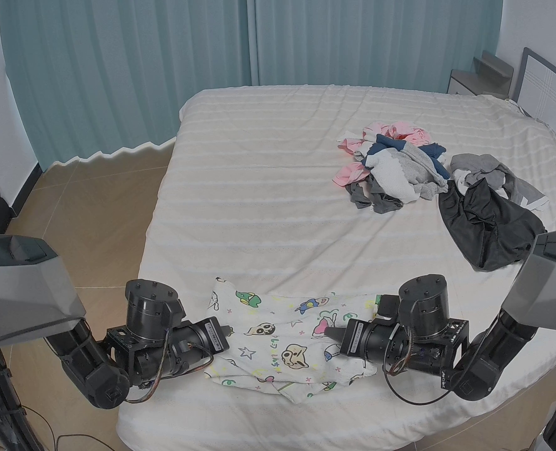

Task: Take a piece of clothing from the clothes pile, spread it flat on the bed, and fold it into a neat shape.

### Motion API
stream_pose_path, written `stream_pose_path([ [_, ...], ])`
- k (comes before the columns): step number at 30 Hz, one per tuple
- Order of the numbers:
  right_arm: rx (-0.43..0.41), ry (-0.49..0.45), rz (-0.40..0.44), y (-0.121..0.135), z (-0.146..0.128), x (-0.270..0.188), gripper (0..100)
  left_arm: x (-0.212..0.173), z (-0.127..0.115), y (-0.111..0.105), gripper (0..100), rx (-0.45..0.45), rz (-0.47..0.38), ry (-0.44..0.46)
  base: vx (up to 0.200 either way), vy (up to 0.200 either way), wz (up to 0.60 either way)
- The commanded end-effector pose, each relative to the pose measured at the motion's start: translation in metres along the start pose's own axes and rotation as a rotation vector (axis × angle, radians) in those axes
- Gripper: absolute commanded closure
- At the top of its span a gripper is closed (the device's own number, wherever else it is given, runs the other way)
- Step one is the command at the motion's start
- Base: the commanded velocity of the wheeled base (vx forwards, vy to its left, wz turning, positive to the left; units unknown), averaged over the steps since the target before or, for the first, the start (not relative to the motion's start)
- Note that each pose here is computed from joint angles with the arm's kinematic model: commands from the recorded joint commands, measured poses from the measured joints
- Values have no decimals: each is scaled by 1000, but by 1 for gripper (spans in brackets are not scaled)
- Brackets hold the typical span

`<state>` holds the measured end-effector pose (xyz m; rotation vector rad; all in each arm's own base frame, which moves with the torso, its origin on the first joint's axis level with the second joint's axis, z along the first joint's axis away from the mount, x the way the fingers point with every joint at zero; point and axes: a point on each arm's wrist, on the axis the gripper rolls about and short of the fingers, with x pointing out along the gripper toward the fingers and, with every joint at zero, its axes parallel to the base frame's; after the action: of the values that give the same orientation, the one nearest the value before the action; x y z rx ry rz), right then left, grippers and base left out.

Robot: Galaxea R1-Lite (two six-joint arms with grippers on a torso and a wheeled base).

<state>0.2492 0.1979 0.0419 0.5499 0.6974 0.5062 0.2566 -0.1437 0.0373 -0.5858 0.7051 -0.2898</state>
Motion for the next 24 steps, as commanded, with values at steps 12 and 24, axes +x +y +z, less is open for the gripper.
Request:
stream_pose_path([
  [12, -13, -36, 15, 12, 1, -14, 100, 7, 3, -26, 100, -32, 5, -53, 0, 0, 0],
  [24, -13, -47, 21, 14, 4, -18, 100, 8, 5, -27, 100, -42, 7, -67, 0, -200, 0],
])
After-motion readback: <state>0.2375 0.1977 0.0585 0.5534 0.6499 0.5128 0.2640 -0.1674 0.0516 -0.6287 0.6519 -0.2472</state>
